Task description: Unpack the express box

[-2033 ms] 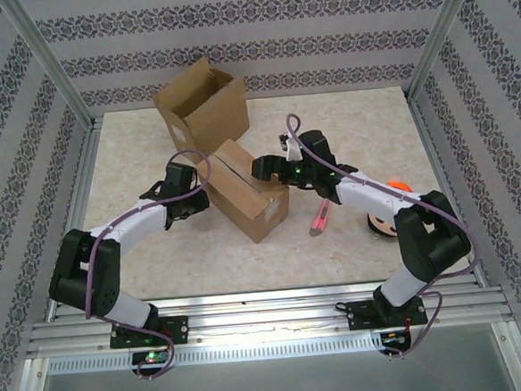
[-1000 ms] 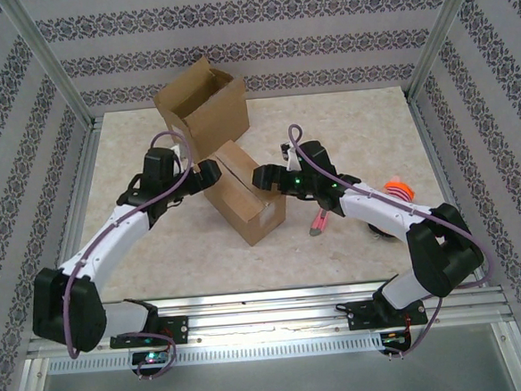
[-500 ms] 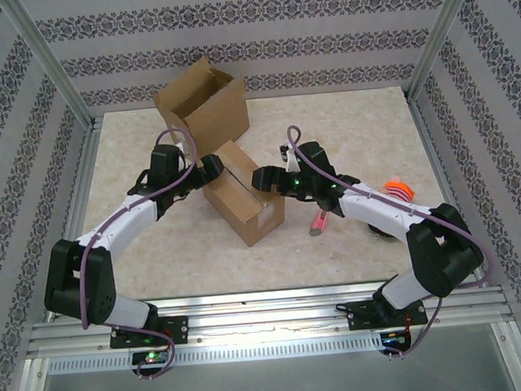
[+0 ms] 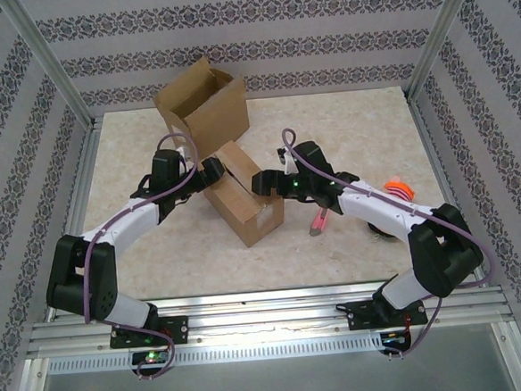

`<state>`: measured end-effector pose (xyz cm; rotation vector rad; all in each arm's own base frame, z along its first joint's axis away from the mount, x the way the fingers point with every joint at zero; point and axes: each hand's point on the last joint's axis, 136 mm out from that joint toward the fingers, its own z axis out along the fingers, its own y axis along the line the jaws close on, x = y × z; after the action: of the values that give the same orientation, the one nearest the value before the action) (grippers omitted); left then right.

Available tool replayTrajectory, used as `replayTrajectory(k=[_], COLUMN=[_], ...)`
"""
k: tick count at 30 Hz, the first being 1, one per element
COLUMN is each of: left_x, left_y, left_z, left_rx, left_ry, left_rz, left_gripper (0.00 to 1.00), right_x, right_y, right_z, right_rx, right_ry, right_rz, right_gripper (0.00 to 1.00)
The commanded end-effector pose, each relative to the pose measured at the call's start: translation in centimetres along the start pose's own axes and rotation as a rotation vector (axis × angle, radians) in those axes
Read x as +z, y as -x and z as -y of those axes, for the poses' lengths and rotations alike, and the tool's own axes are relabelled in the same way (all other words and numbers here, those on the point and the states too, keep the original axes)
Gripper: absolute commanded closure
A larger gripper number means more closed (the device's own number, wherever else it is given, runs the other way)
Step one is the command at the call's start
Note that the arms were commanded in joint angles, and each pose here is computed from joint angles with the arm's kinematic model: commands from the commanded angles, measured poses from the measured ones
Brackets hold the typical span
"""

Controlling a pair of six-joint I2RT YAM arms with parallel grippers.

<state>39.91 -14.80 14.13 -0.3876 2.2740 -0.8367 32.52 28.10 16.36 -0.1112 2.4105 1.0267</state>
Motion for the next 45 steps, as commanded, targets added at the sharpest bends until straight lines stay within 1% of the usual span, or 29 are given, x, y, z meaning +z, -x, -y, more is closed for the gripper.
replayTrajectory(k=[1, 4, 7, 13, 23, 29, 34, 40, 45], left_x=[0.7, 0.7, 0.8, 0.8, 0.7, 0.8, 0.8, 0.8, 0.8], left_y=[-2.0, -2.1, -2.2, -2.3, -2.2, -2.2, -2.3, -2.4, -2.6], left_z=[-2.2, -2.2, -2.1, -1.9, -1.3, -1.3, -1.2, -1.2, -1.1], left_rx=[-0.031, -0.03, -0.033, -0.04, -0.037, -0.04, -0.042, -0.044, -0.048], left_ry=[0.044, 0.037, 0.028, 0.011, -0.009, -0.015, -0.021, -0.028, -0.036], left_rz=[-0.057, -0.059, -0.063, -0.063, -0.068, -0.069, -0.071, -0.075, -0.079], left_gripper=[0.0, 0.0, 0.0, 0.0, 0.0, 0.0, 0.0, 0.0, 0.0], right_x=[-1.0, -1.5, -1.6, -0.4, 2.5, 3.0, 3.5, 4.5, 4.5], right_y=[0.7, 0.9, 1.6, 3.3, 3.4, 3.1, 3.3, 2.9, 2.5], right_z=[-0.8, -1.1, -1.4, -1.9, -2.2, -1.9, -1.0, 0.0, 0.3], right_rx=[-0.111, -0.211, -0.272, -0.33, -0.351, -0.348, -0.346, -0.348, -0.358], right_ry=[-0.07, -0.159, -0.22, -0.258, -0.276, -0.295, -0.338, -0.373, -0.404], right_rz=[-0.004, -0.036, -0.051, -0.061, -0.091, -0.093, -0.089, -0.11, -0.11], right_gripper=[0.1, 0.06, 0.02, 0.02, 0.02, 0.02, 0.02, 0.02, 0.02])
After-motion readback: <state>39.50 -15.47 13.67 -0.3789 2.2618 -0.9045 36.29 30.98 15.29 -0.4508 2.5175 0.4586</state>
